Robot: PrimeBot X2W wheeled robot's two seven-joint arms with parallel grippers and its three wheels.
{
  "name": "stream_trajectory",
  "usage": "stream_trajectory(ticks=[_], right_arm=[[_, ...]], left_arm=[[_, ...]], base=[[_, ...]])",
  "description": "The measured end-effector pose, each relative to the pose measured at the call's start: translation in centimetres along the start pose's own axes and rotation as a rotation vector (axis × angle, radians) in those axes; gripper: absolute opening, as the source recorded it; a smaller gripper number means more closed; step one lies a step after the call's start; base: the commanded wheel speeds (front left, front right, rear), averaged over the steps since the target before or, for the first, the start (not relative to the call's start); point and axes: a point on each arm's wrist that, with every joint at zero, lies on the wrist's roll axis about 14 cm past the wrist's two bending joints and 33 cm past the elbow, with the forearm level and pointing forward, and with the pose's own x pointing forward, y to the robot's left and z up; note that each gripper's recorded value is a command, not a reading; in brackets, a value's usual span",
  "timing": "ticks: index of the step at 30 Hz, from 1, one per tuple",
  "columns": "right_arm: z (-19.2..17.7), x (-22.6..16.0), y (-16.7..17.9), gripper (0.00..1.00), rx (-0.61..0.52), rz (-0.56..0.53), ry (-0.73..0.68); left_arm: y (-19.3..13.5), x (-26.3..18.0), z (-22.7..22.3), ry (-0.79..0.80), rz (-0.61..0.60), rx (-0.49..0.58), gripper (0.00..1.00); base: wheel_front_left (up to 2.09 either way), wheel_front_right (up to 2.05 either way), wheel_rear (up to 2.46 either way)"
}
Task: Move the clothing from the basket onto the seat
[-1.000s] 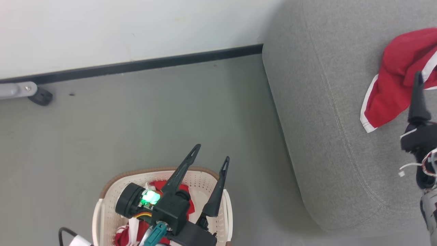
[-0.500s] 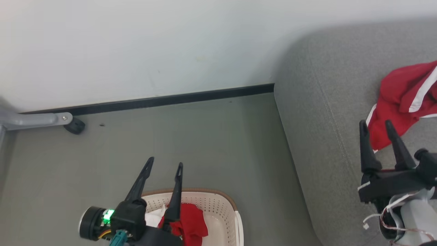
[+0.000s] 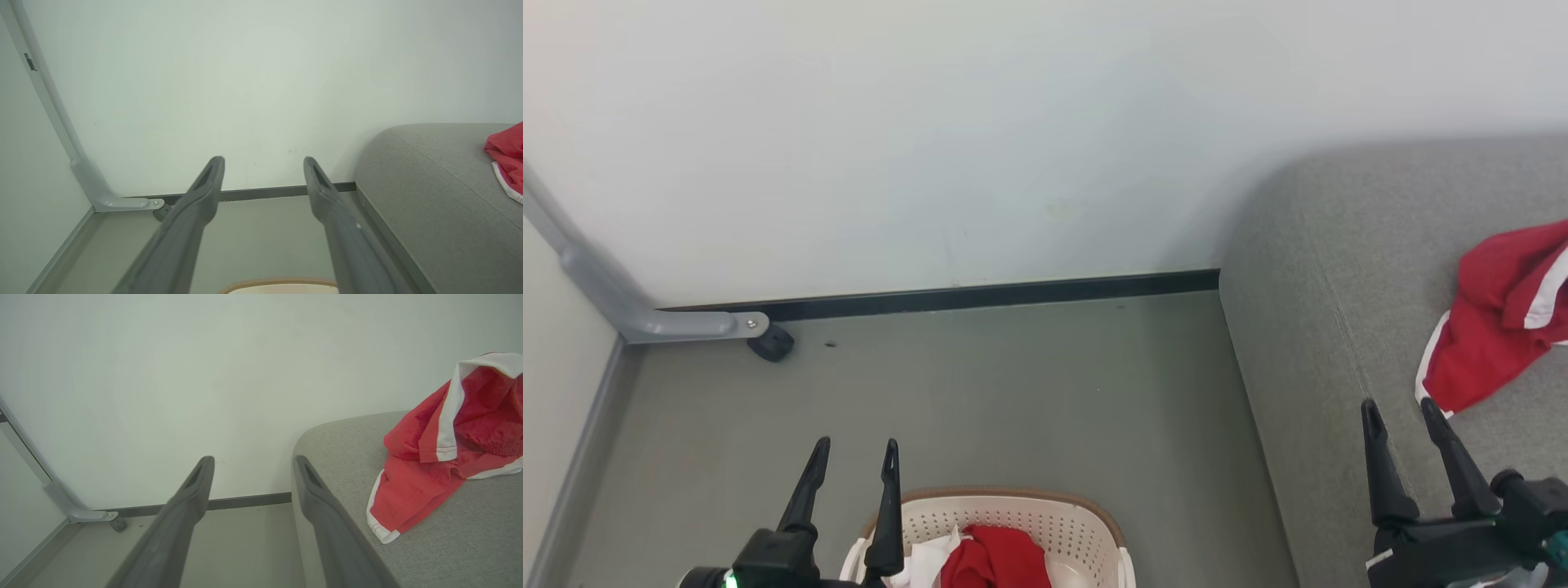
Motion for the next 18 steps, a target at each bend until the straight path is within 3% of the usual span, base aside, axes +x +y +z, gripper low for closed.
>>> stream_trajectory(ticks=[18], right_arm=[[0.5, -4.4, 1.5, 1.0, 0.001, -0.001, -0.02]], left_arm=[[1.7, -4.2, -0.2, 0.008, 0.082, -0.021, 1.0]], base=[[0.0, 0.0, 0.0]])
